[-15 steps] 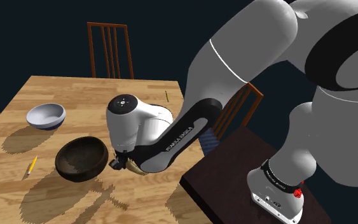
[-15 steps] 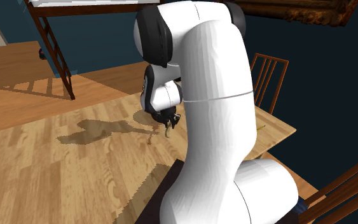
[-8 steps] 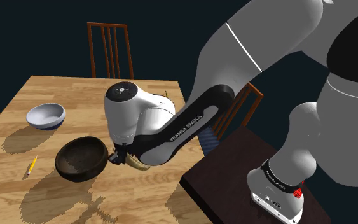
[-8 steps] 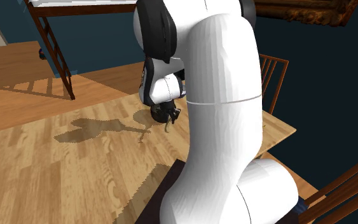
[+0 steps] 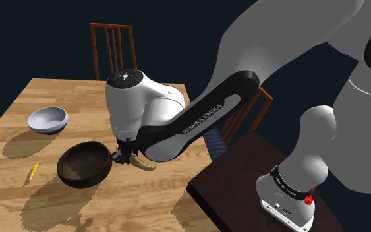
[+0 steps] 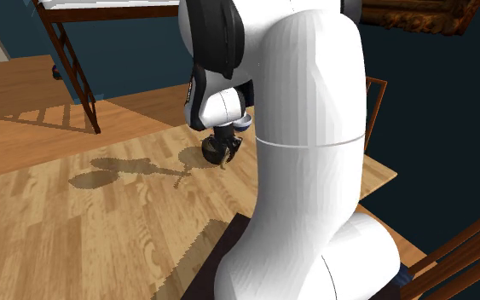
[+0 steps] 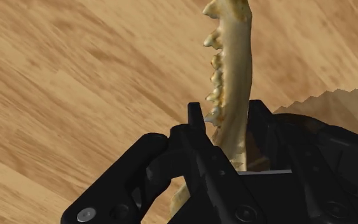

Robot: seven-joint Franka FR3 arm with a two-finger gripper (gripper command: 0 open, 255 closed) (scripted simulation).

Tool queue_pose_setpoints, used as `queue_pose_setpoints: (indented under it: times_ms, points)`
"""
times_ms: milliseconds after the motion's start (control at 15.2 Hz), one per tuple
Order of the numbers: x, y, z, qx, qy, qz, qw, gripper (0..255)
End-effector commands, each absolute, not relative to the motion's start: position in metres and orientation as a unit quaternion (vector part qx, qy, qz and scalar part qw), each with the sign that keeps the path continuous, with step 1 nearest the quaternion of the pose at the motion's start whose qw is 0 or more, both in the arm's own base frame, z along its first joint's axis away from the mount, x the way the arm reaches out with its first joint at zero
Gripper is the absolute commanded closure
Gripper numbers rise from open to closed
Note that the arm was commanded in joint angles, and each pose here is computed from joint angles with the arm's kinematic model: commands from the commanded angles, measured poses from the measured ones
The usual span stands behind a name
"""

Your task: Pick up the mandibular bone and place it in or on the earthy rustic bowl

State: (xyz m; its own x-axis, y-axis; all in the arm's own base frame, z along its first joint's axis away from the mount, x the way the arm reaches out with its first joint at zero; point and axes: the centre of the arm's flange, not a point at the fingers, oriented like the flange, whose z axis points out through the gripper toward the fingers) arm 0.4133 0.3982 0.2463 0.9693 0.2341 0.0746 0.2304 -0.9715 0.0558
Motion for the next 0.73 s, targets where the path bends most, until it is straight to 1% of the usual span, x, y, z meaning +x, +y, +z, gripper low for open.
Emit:
queue_pose_setpoints:
  times_ms: [0,198,528,594,660]
  points:
    - [0.413,0.399,0.257,0.992,0.117,0.04,0.024,255]
    - [0.413,0.399,0.273,0.992,0.117,0.04,0.024,255]
    - [0.447,0.439,0.275,0.992,0.117,0.04,0.024,255]
    - [0.438,0.429,0.275,0.992,0.117,0.041,0.024,255]
    - [0.438,0.429,0.275,0.992,0.117,0.041,0.024,0]
